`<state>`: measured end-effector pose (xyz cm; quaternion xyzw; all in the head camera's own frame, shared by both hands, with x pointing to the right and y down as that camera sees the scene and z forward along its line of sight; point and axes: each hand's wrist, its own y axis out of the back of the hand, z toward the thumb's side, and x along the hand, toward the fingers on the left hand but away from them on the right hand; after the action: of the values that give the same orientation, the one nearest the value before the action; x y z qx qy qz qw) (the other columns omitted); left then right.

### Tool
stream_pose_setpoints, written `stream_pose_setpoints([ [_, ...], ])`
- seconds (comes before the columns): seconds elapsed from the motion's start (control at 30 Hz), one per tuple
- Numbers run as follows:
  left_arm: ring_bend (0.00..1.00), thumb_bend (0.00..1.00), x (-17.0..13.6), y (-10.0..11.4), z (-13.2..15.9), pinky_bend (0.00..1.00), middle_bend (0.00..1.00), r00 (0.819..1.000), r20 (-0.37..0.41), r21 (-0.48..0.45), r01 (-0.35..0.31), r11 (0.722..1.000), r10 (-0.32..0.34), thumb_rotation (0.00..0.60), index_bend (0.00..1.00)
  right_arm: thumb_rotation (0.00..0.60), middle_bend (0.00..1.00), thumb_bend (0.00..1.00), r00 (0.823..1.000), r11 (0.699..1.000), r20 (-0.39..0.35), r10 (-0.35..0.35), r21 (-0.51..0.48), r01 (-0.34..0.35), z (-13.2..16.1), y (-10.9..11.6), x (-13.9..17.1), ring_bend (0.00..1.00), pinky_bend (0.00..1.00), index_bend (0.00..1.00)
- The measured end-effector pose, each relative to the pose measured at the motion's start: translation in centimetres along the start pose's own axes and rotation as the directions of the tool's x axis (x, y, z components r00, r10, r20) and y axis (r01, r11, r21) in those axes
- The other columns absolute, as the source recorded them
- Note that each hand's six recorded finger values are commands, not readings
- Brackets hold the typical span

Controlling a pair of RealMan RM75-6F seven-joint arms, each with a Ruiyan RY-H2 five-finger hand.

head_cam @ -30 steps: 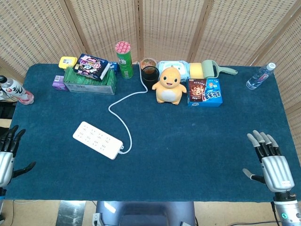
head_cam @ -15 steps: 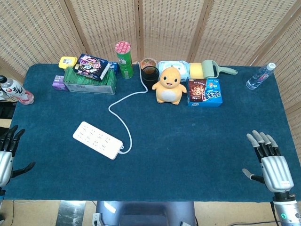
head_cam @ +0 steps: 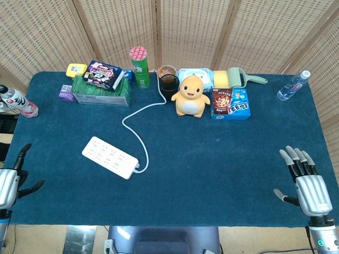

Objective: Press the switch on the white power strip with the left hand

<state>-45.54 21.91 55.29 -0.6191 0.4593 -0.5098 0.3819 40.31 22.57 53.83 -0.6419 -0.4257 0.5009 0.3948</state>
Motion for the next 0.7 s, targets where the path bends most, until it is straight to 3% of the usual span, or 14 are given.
stream_pose_setpoints([
  [0.07, 1.0, 0.47, 0.0, -0.2, 0.1, 1.0, 1.0, 1.0, 0.007, -0.009, 0.007, 1.0, -0.007, 0.6, 0.0, 0.6, 0.0, 0.0, 1.0, 1.0, 0.001, 0.0, -0.001, 0.0, 0.0, 0.0, 0.0, 0.0, 0.0, 0.0],
  [0.17, 1.0, 0.58, 0.1, -0.6, 0.3, 1.0, 1.0, 0.999, 0.02, -0.016, 0.031, 0.999, -0.031, 0.6, 0.0, 0.6, 0.0, 0.0, 1.0, 1.0, 0.002, -0.002, -0.001, 0.002, 0.0, 0.1, 0.1, 0.0, 0.0, 0.0],
  [0.37, 1.0, 0.66, 0.7, -2.8, 1.5, 1.0, 1.0, 0.989, 0.064, -0.056, 0.134, 0.989, -0.131, 0.6, 0.0, 0.6, 0.0, 0.0, 1.0, 1.0, 0.007, 0.003, -0.005, -0.003, -0.1, 0.0, -0.1, 0.0, 0.0, 0.0],
  [0.5, 1.0, 0.67, 1.0, -5.0, 3.0, 1.0, 1.0, 0.968, 0.101, -0.095, 0.239, 0.966, -0.229, 0.6, 0.02, 0.6, 0.0, 0.0, 1.0, 1.0, 0.01, 0.014, -0.009, -0.014, -0.3, -0.2, -0.2, 0.0, 0.0, 0.0],
  [0.7, 1.0, 0.67, 1.7, -7.4, 5.9, 1.0, 1.0, 0.932, 0.155, -0.119, 0.346, 0.931, -0.326, 0.6, 0.19, 0.6, 0.0, 0.0, 1.0, 1.0, 0.015, 0.026, -0.015, -0.026, -0.5, -0.5, -0.3, 0.0, 0.0, 0.0],
])
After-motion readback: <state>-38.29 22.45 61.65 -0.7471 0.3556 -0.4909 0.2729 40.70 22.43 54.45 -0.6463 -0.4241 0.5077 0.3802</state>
